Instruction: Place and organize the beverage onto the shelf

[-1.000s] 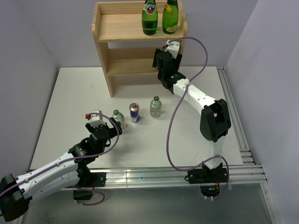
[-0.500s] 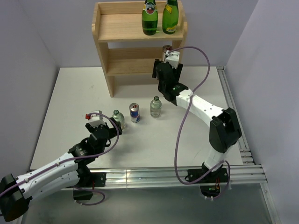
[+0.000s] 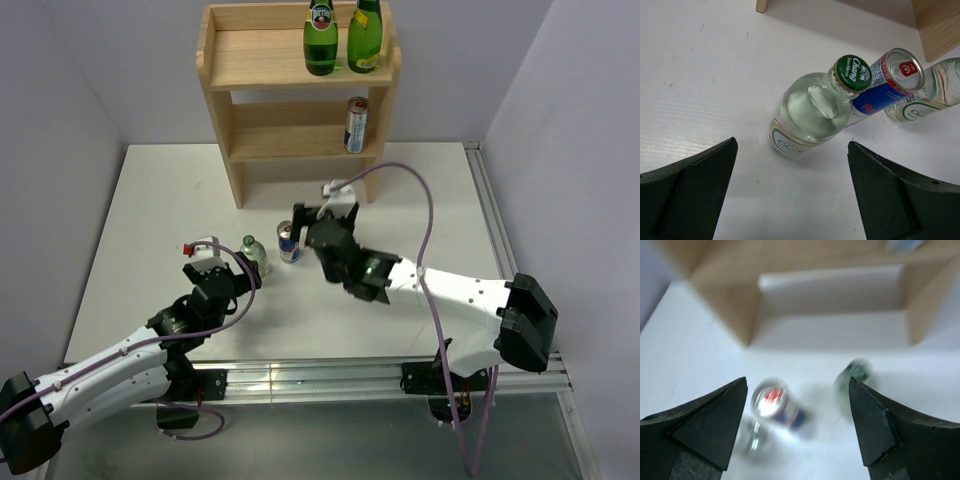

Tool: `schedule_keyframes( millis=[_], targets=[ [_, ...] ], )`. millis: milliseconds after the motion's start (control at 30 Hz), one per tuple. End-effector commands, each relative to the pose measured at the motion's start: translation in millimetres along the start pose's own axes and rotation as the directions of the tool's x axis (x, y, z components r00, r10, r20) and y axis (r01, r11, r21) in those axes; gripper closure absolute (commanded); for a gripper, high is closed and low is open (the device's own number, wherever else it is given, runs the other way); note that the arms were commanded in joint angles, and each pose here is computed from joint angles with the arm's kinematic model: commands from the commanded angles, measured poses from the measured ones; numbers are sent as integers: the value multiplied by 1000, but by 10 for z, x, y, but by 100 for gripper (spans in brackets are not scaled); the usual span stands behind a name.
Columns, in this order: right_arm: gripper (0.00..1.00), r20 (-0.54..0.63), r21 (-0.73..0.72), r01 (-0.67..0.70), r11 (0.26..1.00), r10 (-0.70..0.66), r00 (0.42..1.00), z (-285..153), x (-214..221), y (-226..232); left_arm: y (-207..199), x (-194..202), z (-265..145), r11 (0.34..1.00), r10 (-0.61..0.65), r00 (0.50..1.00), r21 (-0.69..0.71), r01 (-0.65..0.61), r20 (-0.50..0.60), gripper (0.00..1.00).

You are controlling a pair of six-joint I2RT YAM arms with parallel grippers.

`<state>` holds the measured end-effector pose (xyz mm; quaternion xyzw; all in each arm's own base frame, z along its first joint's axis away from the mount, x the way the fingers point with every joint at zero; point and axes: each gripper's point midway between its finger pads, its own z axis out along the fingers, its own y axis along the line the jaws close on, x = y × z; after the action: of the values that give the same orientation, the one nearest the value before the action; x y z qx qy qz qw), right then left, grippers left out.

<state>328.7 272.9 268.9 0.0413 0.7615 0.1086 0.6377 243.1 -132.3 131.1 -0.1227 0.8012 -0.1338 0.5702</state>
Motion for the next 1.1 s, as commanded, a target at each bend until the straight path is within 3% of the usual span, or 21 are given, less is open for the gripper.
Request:
schedule_keyframes(
  millis=[0, 133, 333, 567, 1067],
  targets=[
    [11, -89, -120, -52, 991, 42, 995, -277, 558, 307, -77, -122, -3, 1000, -20, 999, 18, 20, 35, 1],
    [11, -200, -186, -74, 980, 36, 979, -415, 1149, 463, -76, -126, -11, 1000, -24, 999, 21, 23, 35, 1],
    [11, -264, -182, -29, 983, -20, 964, -289, 1689, 577, -50, -142, -30, 999, -36, 998, 19, 36, 45, 1],
    [11, -246, -166, 2, 986, -43, 968, -63, 1797, 739, -27, -179, -65, 998, -60, 996, 27, 59, 62, 1],
    [11, -230, -74, 20, 997, -37, 973, 529, 1876, 544, -24, -175, -57, 998, -55, 997, 22, 54, 61, 1]
  ],
)
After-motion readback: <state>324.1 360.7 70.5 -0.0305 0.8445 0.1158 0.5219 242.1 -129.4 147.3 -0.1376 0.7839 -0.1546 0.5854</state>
